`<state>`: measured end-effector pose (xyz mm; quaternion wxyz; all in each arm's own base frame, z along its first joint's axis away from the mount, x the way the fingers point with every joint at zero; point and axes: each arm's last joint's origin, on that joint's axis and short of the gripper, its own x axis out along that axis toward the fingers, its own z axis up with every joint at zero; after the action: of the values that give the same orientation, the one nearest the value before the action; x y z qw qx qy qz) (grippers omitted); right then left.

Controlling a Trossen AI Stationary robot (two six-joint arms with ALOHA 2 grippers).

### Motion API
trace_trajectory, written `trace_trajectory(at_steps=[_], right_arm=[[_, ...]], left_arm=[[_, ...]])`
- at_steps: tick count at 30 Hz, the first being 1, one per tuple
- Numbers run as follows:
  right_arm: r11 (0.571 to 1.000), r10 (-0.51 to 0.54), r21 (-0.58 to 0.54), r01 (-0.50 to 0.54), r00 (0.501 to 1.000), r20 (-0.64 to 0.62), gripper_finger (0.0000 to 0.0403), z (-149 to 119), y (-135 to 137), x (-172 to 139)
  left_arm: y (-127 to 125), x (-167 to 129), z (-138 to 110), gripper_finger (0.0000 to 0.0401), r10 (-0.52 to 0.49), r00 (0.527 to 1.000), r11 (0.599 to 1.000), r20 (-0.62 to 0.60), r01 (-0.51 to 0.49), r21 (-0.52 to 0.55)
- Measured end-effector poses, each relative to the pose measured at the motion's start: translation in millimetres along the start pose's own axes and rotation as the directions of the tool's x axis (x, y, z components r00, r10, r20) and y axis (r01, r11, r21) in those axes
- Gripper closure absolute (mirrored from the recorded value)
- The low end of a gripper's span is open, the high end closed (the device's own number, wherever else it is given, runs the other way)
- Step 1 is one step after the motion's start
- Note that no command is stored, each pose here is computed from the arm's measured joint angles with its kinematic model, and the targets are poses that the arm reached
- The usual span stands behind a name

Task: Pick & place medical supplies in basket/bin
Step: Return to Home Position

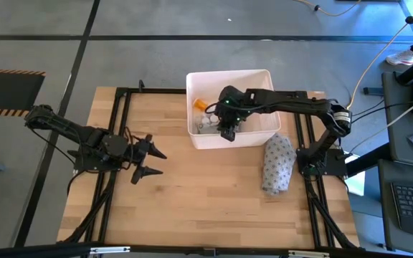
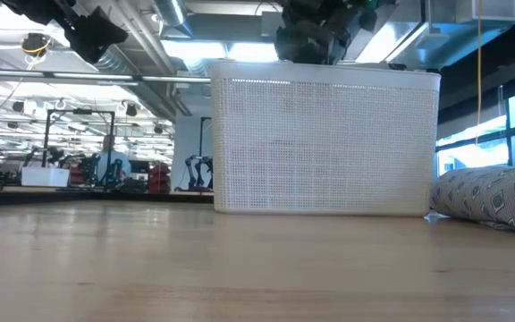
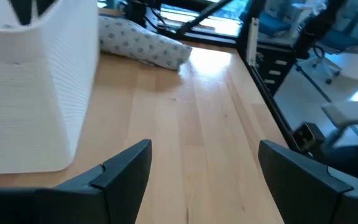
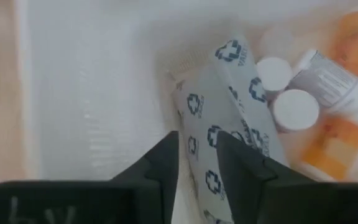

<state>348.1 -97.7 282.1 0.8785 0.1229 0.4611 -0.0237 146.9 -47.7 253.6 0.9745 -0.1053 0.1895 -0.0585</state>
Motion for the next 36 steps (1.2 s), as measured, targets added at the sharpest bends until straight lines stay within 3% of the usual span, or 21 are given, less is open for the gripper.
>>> trace_trajectory(at_steps=[3, 8, 15, 21, 24, 27, 31, 36], right_arm=[[0.999, -0.034, -0.005, 0.034, 0.999, 0.02, 0.0287, 9, 3, -19], [0.987, -0.153, -0.021, 0.159, 0.972, 0.178, 0.0286, 15, 23, -75], [0.995, -0.1, 0.025, 0.097, 0.943, 0.318, 0.0286, -39, 65, -115], [1.0, -0.01, -0.007, 0.015, 0.904, 0.428, 0.0286, -117, 89, -106], [0.999, 0.011, -0.035, 0.008, 0.859, 0.512, 0.0286, -147, 92, -99], [0.998, 0.041, -0.06, -0.008, 0.82, 0.571, 0.0286, -170, 92, -92], [0.995, 0.09, -0.09, -0.046, 0.81, 0.579, 0.0286, -199, 88, -80], [0.989, 0.148, -0.11, -0.102, 0.772, 0.618, 0.0286, -222, 85, -77]], left_arm=[[1, 0, 1, 0.0114, 0.032, 0.999, 0.999, 0.021, -0.032, -0.002], [2, -5, 3, 0.0114, 0.044, 0.998, 0.999, 0.048, -0.044, 0.004], [10, -32, 8, 0.0114, 0.179, 0.968, 0.981, 0.178, -0.19, 0.043], [16, -58, 6, 0.0114, 0.203, 0.949, 0.971, 0.242, -0.227, 0.075], [21, -69, 5, 0.0114, 0.271, 0.92, 0.95, 0.281, -0.303, 0.073], [27, -75, 2, 0.0114, 0.346, 0.893, 0.925, 0.288, -0.376, 0.058], [31, -78, -3, 0.0114, 0.362, 0.872, 0.921, 0.331, -0.388, 0.015], [40, -70, -28, 0.0114, 0.362, 0.848, 0.922, 0.388, -0.387, -0.015]])
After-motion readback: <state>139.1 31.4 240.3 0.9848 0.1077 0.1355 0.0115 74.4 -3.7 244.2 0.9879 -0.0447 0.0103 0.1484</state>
